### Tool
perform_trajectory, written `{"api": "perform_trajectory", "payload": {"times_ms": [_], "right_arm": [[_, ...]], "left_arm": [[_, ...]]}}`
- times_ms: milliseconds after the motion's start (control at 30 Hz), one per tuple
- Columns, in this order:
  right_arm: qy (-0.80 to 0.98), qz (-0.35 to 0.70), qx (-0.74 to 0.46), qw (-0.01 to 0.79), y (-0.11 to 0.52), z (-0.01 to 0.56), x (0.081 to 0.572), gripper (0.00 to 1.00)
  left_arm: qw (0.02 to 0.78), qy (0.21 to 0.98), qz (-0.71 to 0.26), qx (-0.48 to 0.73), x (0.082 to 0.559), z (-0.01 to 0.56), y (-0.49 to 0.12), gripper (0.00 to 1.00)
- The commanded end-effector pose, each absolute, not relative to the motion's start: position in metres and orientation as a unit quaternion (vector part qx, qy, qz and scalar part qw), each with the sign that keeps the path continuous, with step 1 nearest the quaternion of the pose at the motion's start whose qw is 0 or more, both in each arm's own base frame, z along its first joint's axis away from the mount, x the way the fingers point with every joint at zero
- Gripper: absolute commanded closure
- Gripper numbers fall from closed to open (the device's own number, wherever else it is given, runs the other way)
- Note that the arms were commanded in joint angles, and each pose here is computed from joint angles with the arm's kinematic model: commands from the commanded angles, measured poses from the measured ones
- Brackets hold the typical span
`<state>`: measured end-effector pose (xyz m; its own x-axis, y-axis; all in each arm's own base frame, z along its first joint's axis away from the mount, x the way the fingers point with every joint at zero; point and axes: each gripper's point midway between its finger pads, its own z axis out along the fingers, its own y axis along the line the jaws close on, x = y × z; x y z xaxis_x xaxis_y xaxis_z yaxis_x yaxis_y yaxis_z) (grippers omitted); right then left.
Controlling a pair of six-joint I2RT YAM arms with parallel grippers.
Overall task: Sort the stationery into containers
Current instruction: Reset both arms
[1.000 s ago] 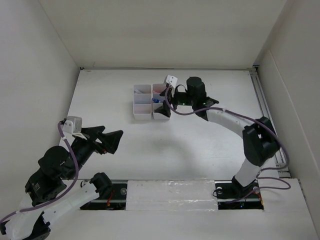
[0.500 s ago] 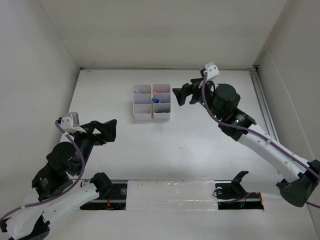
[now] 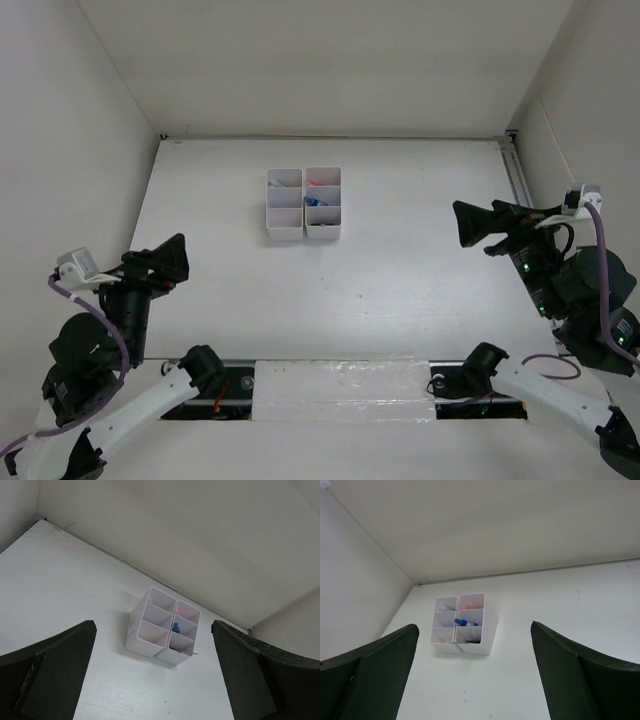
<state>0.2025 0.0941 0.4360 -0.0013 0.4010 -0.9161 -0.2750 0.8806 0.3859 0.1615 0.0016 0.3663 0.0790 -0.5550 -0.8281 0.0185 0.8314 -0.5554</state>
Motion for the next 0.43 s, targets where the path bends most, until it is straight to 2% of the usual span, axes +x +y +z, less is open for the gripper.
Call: {"api": "perform_trajectory", "payload": {"times_ms": [0,400], "right_arm": [[0.705,0.220,0.046,0.673,0.086,0.411,0.194,0.00],[0.688,0.216,0.065,0.689,0.062,0.422,0.180,0.00]], "left_arm": [[0.711,0.625,-0.204,-0.250,0.162,0.364,0.013,0.00],[0.711,0.626,-0.192,-0.257,0.165,0.359,0.015,0.00]]}}
